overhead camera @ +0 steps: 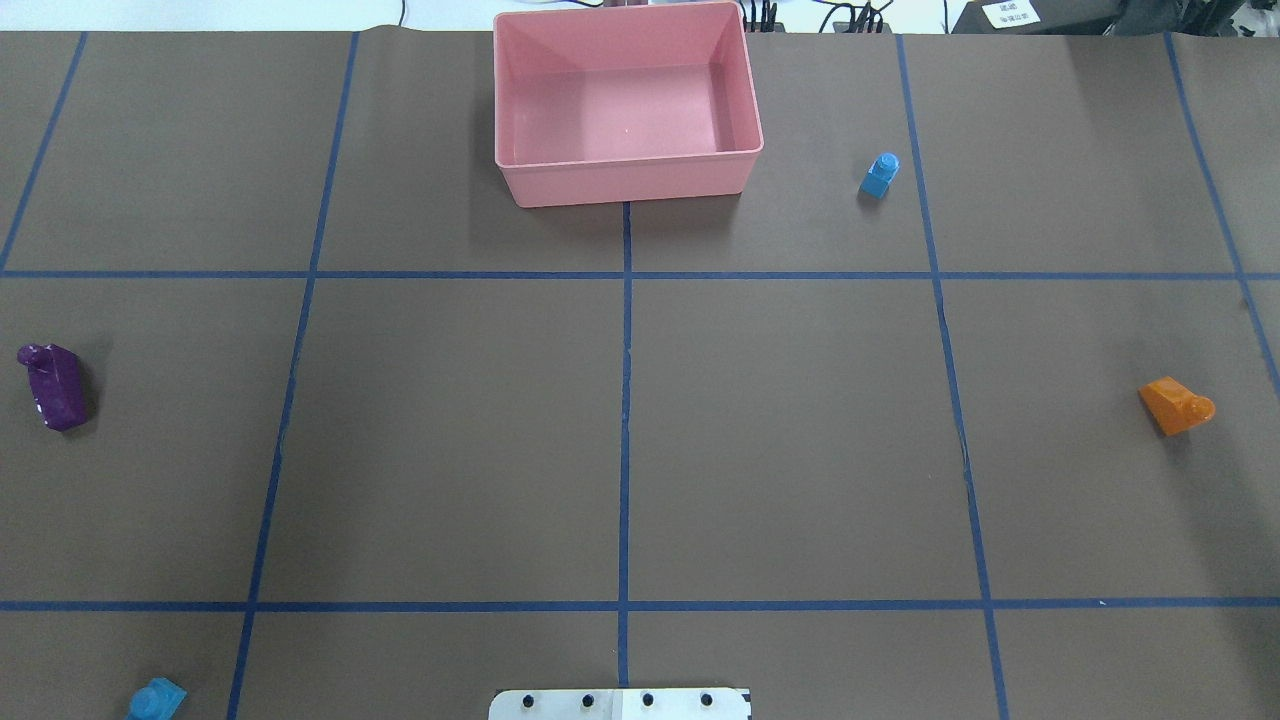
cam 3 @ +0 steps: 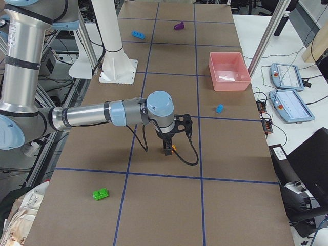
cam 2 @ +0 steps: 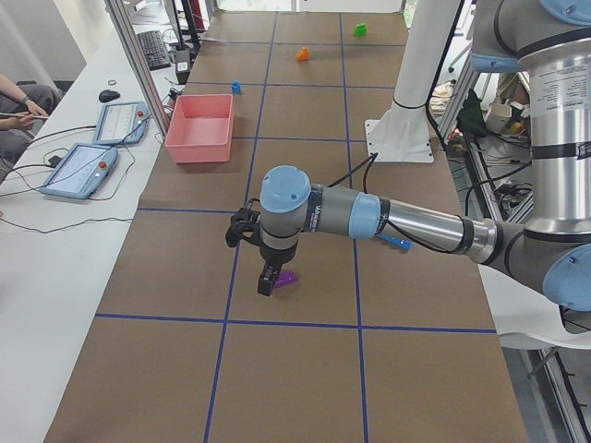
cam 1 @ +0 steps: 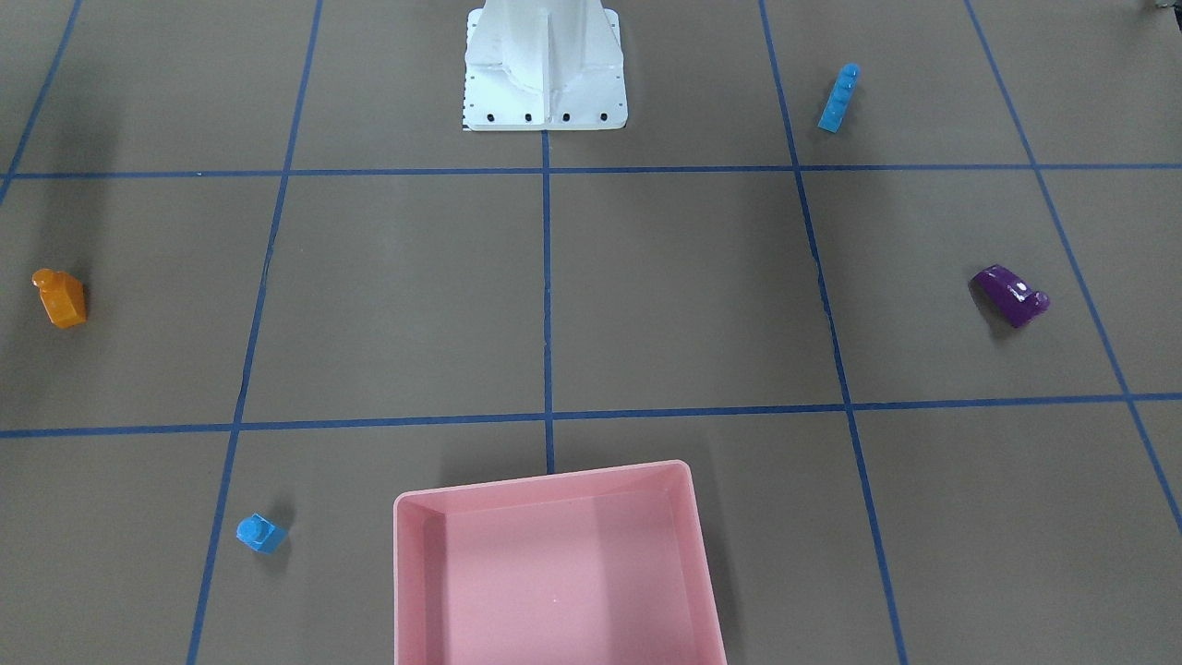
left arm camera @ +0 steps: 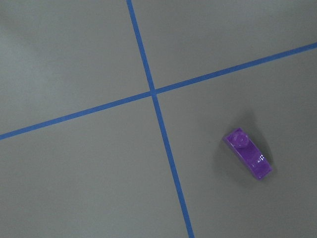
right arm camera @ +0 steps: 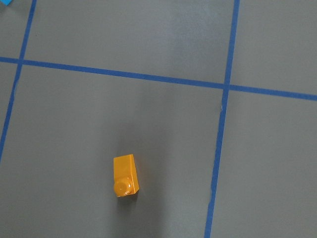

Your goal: Put all blocks into box

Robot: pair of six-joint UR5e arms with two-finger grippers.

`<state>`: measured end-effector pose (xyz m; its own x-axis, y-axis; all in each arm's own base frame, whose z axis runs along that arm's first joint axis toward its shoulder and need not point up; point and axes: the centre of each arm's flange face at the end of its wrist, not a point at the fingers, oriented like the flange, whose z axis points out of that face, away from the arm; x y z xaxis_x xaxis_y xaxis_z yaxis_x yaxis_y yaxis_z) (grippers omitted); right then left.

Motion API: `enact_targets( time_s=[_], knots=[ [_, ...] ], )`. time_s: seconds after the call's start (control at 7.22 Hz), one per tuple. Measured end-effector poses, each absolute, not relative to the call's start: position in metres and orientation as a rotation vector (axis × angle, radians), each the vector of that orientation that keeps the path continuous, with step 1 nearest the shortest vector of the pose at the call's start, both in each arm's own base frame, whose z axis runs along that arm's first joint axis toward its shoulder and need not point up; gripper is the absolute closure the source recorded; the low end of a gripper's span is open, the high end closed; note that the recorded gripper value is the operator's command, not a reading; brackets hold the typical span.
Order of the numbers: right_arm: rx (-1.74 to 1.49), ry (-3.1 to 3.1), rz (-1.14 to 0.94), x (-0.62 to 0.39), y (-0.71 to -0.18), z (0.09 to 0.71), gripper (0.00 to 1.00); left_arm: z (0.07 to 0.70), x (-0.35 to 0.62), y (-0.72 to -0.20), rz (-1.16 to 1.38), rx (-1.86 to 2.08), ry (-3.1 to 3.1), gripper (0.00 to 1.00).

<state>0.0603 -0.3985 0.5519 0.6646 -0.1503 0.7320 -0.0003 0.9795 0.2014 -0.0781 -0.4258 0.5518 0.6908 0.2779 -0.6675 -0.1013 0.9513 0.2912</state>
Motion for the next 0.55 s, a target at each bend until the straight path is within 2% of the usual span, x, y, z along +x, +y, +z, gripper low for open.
enact_targets(
  time_s=[0.42, 0.55],
  knots=[
    [0.24, -0.858, -0.217, 0.006, -0.43, 0.538, 0.0, 0.552, -0.076, -0.427, 0.227, 0.262, 0.791, 0.0],
    [0.234, -0.878, -0.272, -0.025, -0.446, 0.529, 0.04, 0.554, -0.076, -0.428, 0.227, 0.26, 0.791, 0.0]
  ],
)
